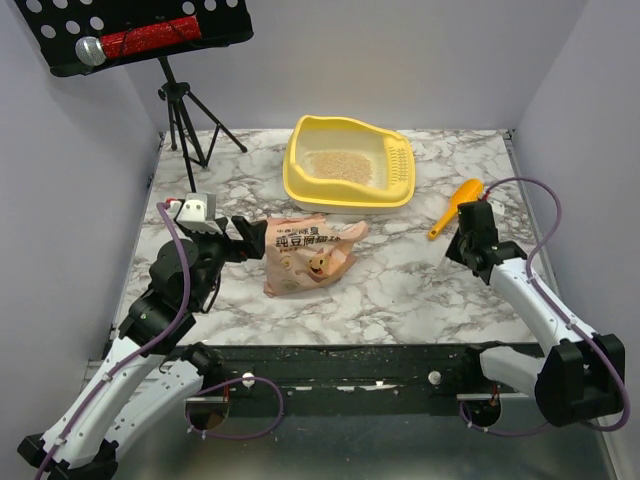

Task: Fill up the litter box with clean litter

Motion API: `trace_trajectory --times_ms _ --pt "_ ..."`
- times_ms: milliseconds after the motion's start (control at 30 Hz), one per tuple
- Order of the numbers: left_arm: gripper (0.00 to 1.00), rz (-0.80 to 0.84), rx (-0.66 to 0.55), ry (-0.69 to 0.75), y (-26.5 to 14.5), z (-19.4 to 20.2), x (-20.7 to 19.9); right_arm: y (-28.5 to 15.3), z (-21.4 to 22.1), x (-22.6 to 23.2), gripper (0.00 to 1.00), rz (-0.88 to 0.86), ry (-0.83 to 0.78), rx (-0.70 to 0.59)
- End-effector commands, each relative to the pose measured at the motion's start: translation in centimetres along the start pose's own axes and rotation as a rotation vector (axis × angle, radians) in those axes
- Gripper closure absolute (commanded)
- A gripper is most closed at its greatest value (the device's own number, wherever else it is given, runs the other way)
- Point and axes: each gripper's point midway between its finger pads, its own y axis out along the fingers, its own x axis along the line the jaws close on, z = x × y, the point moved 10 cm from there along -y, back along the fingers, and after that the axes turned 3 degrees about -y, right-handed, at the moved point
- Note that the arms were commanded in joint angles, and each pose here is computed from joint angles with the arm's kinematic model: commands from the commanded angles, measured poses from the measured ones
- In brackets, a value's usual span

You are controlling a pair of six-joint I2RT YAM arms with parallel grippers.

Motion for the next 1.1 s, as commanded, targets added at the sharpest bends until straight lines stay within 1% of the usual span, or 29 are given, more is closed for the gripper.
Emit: trace_trajectory --times_ms 0,67,100,133,300,333,400,433,467,533,667,733,833,967,1067 --pt "0.01 0.025 0.006 -0.014 0.1 0.0 -0.3 1.3 0.5 -1.8 0.99 0.003 0.305 -0.011" --pt "0.01 0.019 0.001 -0.016 0.1 -0.1 -0.2 1.9 1.4 -3.0 0.99 0.004 0.390 -0.004" --pt "0.01 0.018 0.000 -0.016 0.0 -0.1 -0.2 2.2 2.0 -3.4 0.99 0.011 0.407 0.002" --pt "0.01 0.014 0.001 -0.015 0.1 0.0 -0.2 2.5 2.3 -4.2 0.99 0.045 0.437 -0.004" --pt "0.01 -0.003 0.019 -0.007 0.4 0.2 -0.1 3.5 3.7 -5.4 0.99 0.104 0.484 0.026" --pt "0.01 -0.007 0.019 -0.008 0.5 0.3 -0.1 3.6 3.8 -5.6 0.94 0.103 0.495 0.030" --pt "0.01 -0.028 0.023 -0.004 0.6 0.4 0.1 3.8 4.2 -5.7 0.79 0.099 0.509 0.031" --pt "0.01 -0.042 0.024 -0.002 0.7 0.4 0.2 3.8 4.4 -5.8 0.65 0.101 0.516 0.027" --pt "0.01 -0.062 0.025 0.002 0.8 0.4 0.3 3.8 4.5 -5.9 0.56 0.104 0.519 0.024" --pt "0.01 -0.104 0.034 0.008 1.2 0.6 0.5 3.6 4.3 -6.0 0.46 0.103 0.519 0.008" --pt "0.01 -0.199 0.069 0.014 1.9 0.9 1.1 2.8 3.7 -5.9 0.36 0.078 0.528 -0.027" --pt "0.01 -0.243 0.079 0.007 2.4 0.8 1.5 2.1 3.0 -5.7 0.34 0.045 0.527 -0.056" --pt "0.01 -0.271 0.113 -0.045 3.4 1.1 2.0 0.5 1.4 -5.1 0.33 -0.070 0.496 -0.111" --pt "0.01 -0.270 0.222 -0.171 5.1 1.8 2.5 -1.8 -0.9 -4.0 0.32 -0.228 0.434 -0.168" --pt "0.01 -0.280 0.276 -0.273 6.2 2.3 3.1 -3.2 -2.1 -3.4 0.32 -0.280 0.382 -0.205"
